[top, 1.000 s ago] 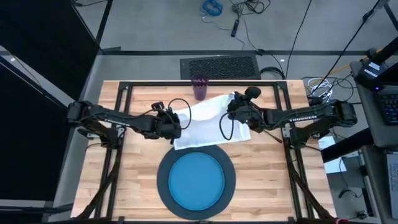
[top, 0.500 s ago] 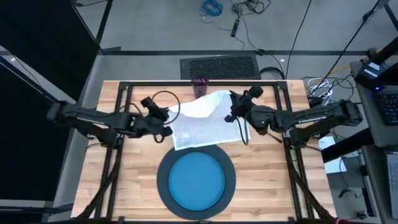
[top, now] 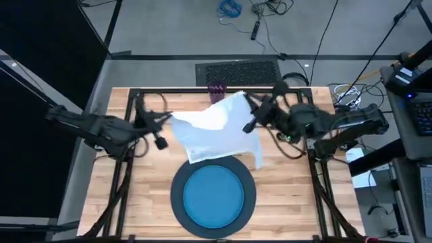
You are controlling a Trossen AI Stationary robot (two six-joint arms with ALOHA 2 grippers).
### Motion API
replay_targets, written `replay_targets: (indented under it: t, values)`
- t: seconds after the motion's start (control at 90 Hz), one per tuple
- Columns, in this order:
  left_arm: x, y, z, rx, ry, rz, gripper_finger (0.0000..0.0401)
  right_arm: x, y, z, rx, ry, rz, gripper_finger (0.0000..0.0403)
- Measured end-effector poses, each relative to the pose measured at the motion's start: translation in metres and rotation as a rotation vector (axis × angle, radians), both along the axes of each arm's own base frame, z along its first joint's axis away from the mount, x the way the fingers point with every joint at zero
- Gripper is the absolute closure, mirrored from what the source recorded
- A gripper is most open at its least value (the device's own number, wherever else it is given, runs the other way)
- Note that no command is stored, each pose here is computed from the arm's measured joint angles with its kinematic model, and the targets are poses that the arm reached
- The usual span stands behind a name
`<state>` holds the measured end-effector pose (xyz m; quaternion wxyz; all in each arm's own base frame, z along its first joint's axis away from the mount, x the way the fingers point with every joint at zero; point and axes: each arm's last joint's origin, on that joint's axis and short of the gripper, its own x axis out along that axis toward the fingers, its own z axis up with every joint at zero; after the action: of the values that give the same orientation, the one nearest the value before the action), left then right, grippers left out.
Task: Set table place
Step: Fold the white table napkin on the table
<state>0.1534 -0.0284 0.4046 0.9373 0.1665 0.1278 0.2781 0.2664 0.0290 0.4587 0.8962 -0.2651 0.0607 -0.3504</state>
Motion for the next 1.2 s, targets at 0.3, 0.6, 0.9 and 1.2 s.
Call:
replay_targets:
  t: [0.3,0.6,0.9,1.2]
  values:
    - [-0.026,-0.008,0.042,-0.05,-0.075,-0.123,0.0401,-0.017,0.024,0.029,0.019,-0.027,0.064,0.0403]
    - [-0.022,-0.041,0.046,-0.096,-0.075,-0.286,0.0401,-0.036,0.065,0.036,0.01,-0.037,0.13,0.0403]
    - [-0.026,-0.075,0.073,-0.076,-0.107,-0.368,0.0401,-0.07,0.09,0.057,0.012,-0.133,0.23,0.0403]
    - [-0.05,-0.052,0.086,-0.034,-0.105,-0.249,0.0401,-0.095,0.064,0.065,0.082,-0.133,0.115,0.0403]
